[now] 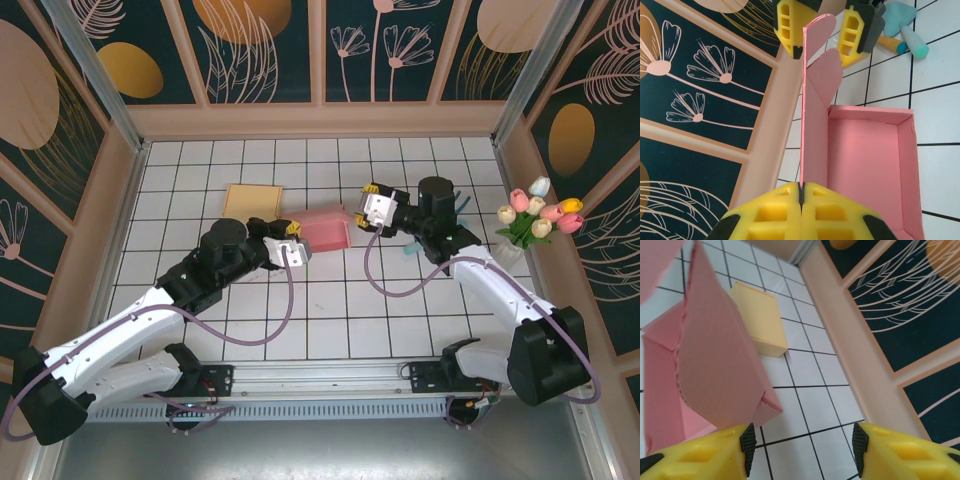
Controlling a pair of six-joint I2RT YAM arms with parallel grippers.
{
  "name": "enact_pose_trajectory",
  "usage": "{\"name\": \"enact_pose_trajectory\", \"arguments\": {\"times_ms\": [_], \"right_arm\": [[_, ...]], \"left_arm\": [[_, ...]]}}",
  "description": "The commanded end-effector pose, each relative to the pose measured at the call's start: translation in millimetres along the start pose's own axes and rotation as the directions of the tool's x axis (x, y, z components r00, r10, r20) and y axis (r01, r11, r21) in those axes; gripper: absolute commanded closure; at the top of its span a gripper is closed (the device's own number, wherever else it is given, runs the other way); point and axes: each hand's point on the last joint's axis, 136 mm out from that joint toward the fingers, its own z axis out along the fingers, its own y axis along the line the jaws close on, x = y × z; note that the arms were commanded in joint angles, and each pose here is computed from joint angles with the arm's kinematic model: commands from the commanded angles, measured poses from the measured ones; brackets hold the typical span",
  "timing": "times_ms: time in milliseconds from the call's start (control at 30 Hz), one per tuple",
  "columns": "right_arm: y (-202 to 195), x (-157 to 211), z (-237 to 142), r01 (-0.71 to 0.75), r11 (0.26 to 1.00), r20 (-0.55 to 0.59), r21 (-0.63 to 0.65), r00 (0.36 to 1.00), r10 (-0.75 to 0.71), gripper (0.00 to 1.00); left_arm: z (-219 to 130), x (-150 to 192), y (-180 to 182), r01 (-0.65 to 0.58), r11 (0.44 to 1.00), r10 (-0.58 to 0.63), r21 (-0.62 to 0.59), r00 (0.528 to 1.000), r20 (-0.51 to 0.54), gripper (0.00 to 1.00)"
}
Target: Fold the paper box
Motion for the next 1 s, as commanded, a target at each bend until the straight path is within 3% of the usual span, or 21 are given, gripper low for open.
{"name": "enact_pose_trajectory", "arguments": {"times_ms": [0, 133, 567, 967], "right_arm": [[-4.3, -18.3, -10.6, 0.080, 0.997, 0.014, -0.024, 0.997, -0.079, 0.43], [-7.2, -20.6, -9.7, 0.115, 0.993, -0.009, -0.027, 0.993, -0.115, 0.43], [33.6, -55.3, 3.4, 0.184, 0.975, 0.111, -0.123, 0.979, -0.171, 0.44], [53.6, -65.2, 10.2, 0.182, 0.959, 0.150, -0.219, 0.977, -0.151, 0.51]], "left_arm": [[-2.8, -11.9, 7.2, -0.018, 0.999, 0.020, -0.031, 0.998, 0.056, 1.00], [-3.0, -14.8, 3.6, -0.014, 1.000, 0.015, -0.008, 0.997, 0.072, 1.00], [0.3, -17.2, -9.6, -0.007, 0.999, 0.003, 0.044, 0.996, 0.093, 1.00], [-0.8, -23.8, -25.6, -0.015, 0.992, 0.000, 0.127, 0.993, 0.119, 1.00]]}}
